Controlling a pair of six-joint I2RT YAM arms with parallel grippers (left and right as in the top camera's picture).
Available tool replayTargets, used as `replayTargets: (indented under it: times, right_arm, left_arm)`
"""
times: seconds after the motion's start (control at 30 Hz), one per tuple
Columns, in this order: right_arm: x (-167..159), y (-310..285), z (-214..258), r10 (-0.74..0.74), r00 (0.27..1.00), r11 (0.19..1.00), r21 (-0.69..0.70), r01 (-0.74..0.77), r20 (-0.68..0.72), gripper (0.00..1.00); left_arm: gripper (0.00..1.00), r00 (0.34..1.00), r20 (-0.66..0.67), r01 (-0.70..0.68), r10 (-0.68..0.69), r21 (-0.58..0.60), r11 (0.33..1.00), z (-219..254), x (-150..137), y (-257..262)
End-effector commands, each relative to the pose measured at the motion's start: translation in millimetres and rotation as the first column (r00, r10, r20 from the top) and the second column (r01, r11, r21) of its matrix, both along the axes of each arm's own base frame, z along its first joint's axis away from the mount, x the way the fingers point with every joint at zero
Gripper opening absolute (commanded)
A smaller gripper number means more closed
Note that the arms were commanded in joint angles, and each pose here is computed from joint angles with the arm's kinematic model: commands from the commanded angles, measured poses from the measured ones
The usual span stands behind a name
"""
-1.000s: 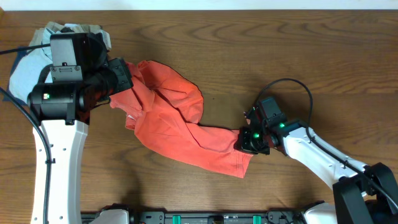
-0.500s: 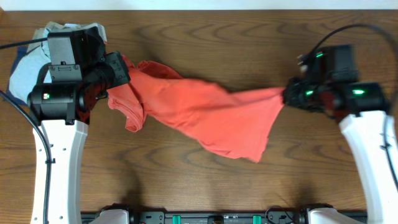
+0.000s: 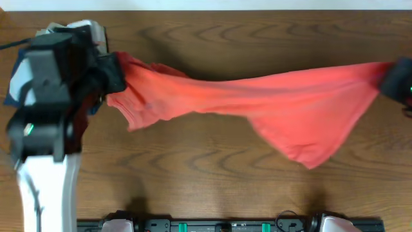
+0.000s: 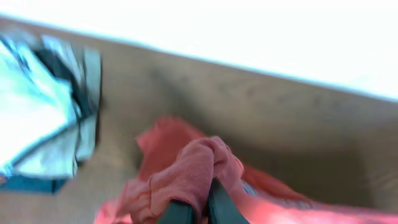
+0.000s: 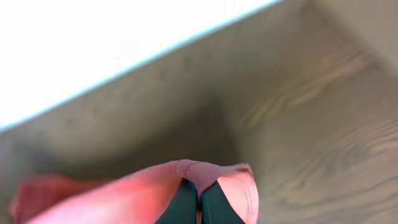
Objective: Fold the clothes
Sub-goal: 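Stretch the shirt between both grippers and swing it up and away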
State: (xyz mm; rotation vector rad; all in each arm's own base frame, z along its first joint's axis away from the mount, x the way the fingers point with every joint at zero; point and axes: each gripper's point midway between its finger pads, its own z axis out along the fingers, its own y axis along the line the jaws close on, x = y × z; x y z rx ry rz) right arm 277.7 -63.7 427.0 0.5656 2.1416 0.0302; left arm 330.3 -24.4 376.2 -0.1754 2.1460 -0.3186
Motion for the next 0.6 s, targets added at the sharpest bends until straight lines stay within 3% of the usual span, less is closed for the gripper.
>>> replayTargets:
  times: [0.0,0.17,0.3,0.4,0.57]
  right_arm:
    - [-33,-15,47,-0.075,0.987,0.994,-0.068,0.085,0.140,0.01]
    - [-63,-22,79,-0.124,0.962,0.981,-0.119,0.156,0.243,0.01]
    - [-65,-21,82,-0.109,0.964,0.979,-0.143,0.146,0.244,0.01]
    - [-55,-23,74,-0.100,0.973,0.981,-0.141,0.131,0.210,0.01]
    - [-16,-27,49,-0.039,0.994,0.989,-0.135,0.054,0.105,0.01]
  left_arm:
    - [0.06,0.980,0.197,0.005,-0.010,0.025,1.000,66,-34,0]
    - [0.06,0.928,0.374,-0.005,0.003,0.002,1.000,118,-74,0]
    - [0.06,0.904,0.428,0.004,0.004,-0.019,1.000,133,-85,-3]
    - [0.06,0.912,0.410,0.007,0.002,-0.020,1.000,128,-75,-3]
    - [0.06,0.952,0.304,0.055,-0.041,-0.036,0.998,98,-24,-11]
